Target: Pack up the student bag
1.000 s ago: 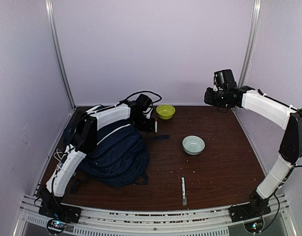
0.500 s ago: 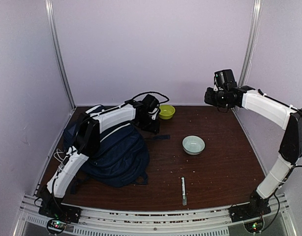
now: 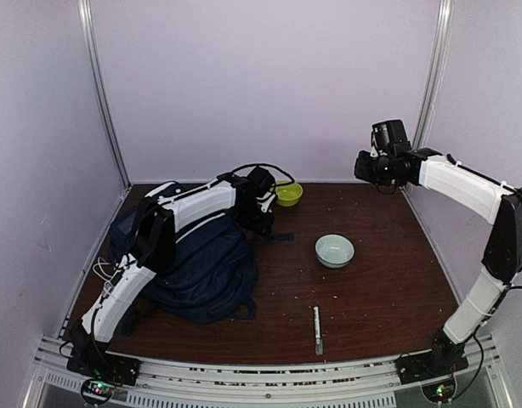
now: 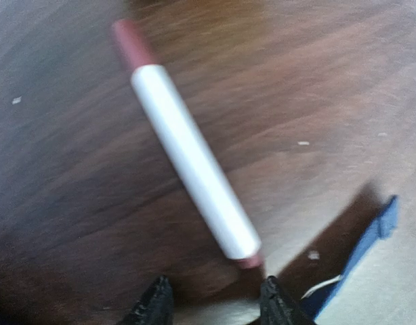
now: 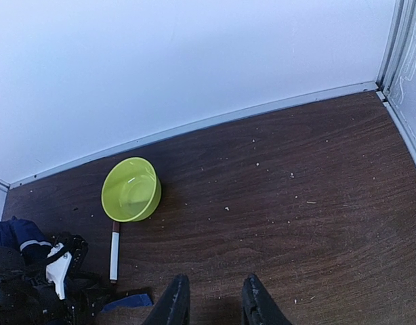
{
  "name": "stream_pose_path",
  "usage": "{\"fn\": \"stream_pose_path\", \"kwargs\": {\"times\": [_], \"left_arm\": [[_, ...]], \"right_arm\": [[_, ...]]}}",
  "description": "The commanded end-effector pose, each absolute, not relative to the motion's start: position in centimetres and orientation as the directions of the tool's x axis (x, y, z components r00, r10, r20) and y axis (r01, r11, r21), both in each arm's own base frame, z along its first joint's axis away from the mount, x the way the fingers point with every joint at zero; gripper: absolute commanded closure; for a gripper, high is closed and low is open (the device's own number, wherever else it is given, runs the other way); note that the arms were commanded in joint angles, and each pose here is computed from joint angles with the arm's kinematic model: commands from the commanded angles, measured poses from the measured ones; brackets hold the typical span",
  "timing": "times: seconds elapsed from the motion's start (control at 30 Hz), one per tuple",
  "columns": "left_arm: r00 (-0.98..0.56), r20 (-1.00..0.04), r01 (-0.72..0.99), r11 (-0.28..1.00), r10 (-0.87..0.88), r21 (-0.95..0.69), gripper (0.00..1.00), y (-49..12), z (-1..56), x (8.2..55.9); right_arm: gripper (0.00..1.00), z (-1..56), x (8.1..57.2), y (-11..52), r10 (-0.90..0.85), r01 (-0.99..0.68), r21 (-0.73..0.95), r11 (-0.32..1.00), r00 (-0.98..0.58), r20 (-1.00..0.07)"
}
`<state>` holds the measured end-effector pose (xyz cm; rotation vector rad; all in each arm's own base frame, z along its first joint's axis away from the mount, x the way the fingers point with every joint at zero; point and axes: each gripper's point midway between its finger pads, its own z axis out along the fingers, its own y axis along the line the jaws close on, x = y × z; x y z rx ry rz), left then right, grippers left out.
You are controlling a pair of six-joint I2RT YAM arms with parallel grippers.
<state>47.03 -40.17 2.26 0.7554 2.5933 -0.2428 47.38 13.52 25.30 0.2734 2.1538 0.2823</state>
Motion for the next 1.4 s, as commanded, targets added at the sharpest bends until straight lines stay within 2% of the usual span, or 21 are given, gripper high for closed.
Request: {"fn": "stream_pose_path", "kwargs": {"times": [0.0, 0.17, 0.33, 0.4, 0.6, 0.77, 0.87, 1.1, 1.27, 1.37], "left_arm": [[-0.755, -0.5, 0.565, 0.809, 0.424, -0.166, 0.51, -42.8, 3.1, 47.0], [-0.797, -0.539, 0.434, 0.88, 0.273, -0.196, 0.51, -40.9, 4.0, 49.2], [-0.724, -0.604, 0.478, 0.873, 0.333, -0.092, 0.45, -41.8, 5.5, 50.4], [-0.73, -0.572, 0.511, 0.855, 0.374, -0.093, 0.45, -42.4, 4.3, 49.6], [-0.747, -0.521, 0.524, 0.849, 0.414, -0.076, 0.56, -41.5, 3.3, 48.7], [-0.776, -0.471, 0.54, 0.828, 0.419, -0.153, 0.57, -41.8, 2.8, 47.3], [-0.782, -0.448, 0.532, 0.839, 0.434, -0.117, 0.58, -41.0, 2.5, 47.0], [-0.752, -0.481, 0.524, 0.851, 0.451, -0.022, 0.57, -39.8, 2.9, 48.8], [-0.771, -0.494, 0.501, 0.861, 0.402, -0.081, 0.57, -39.7, 3.0, 49.6], [-0.75, -0.524, 0.555, 0.815, 0.404, -0.166, 0.54, -41.6, 3.4, 49.3]], "right_arm": [[0.72, 26.6, 47.5, 13.3, 0.315, 0.079, 0.324, 0.943, -0.532, -0.786], [0.72, 26.3, 47.2, 13.3, 0.313, 0.081, 0.322, 0.943, -0.541, -0.781], [0.72, 26.1, 47.1, 13.2, 0.312, 0.083, 0.319, 0.944, -0.539, -0.782], [0.72, 26.2, 47.1, 13.1, 0.312, 0.083, 0.318, 0.944, -0.538, -0.783], [0.71, 26.4, 47.2, 12.8, 0.307, 0.089, 0.308, 0.947, -0.529, -0.791], [0.71, 26.9, 47.2, 12.9, 0.304, 0.083, 0.308, 0.948, -0.529, -0.793], [0.71, 27.3, 47.1, 12.4, 0.296, 0.092, 0.292, 0.952, -0.518, -0.802], [0.71, 27.5, 46.9, 12.9, 0.327, 0.082, 0.333, 0.939, -0.512, -0.795], [0.72, 25.6, 47.1, 15.9, 0.34, 0.026, 0.396, 0.918, -0.563, -0.753], [0.72, 24.2, 47.7, 18.3, 0.348, -0.003, 0.437, 0.899, -0.6, -0.72]]}}
